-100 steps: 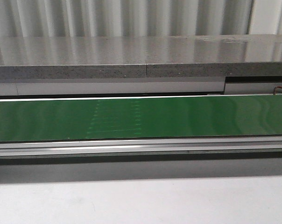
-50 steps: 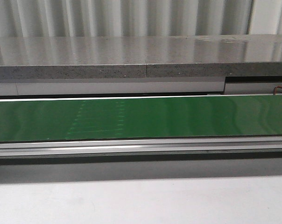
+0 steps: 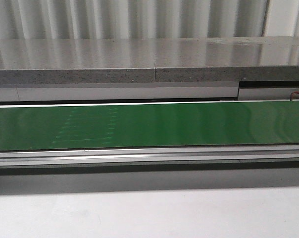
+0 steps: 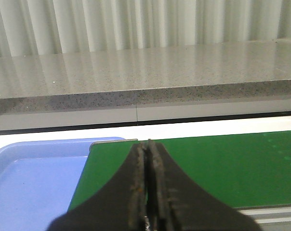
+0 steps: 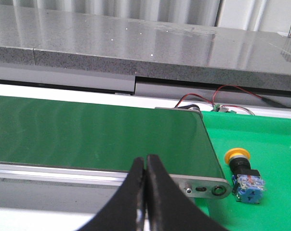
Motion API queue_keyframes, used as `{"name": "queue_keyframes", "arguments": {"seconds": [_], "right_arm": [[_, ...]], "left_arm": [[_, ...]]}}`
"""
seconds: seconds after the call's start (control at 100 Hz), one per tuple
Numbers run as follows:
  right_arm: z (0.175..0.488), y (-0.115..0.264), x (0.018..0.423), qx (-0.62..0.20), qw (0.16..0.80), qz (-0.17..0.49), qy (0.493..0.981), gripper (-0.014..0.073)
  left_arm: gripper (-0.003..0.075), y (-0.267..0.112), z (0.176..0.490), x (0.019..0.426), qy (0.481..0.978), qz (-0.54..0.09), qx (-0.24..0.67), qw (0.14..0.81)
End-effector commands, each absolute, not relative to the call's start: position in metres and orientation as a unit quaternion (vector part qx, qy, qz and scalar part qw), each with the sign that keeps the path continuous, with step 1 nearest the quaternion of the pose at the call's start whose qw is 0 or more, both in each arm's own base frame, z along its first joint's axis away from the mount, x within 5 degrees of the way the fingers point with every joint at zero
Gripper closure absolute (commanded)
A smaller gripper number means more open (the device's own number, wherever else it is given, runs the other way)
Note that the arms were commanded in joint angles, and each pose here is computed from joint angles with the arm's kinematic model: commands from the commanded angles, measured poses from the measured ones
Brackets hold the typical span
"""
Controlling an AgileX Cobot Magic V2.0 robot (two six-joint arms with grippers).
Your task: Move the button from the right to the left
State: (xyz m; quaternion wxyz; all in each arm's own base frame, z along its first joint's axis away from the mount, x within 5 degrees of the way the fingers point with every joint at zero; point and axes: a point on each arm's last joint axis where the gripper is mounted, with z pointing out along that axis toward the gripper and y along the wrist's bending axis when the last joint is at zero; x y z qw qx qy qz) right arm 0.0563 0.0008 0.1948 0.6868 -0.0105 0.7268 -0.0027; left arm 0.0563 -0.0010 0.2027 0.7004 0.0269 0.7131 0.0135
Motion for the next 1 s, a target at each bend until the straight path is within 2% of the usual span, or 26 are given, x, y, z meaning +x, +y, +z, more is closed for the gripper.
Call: {"name": "queue_keyframes", "arguments": {"seconds": [0.0,0.21,0.45,0.66,0.99], "right_arm": [[0.225,0.000,0.051,-0.014,0.738,-0.011,0.675,0.0661],[0.264,0.001,0.041,-0.016,0.745,-0.010,0.667,0.0661],[0.297,0.001,0.046,-0.020,0.689,-0.007,0.724,0.0661],[0.306,0.003,0.075,-0.017,0.630,0.005,0.777,0.0661],[0.318,0.004,0.132,-0.015,0.503,0.017,0.864,0.0661]], "left_arm": [[0.0741,-0.001,0.198,0.055,0.689,0.006,0.024,0.724],[0.0741,-0.001,0.198,0.055,0.689,0.006,0.024,0.724],[0.0741,-0.001,0.198,0.055,0.689,0.006,0.024,0.724],[0.0741,-0.001,0.198,0.055,0.689,0.006,0.024,0.724],[0.0741,-0.001,0.198,0.055,0.689,0.006,0.024,0.724]]}}
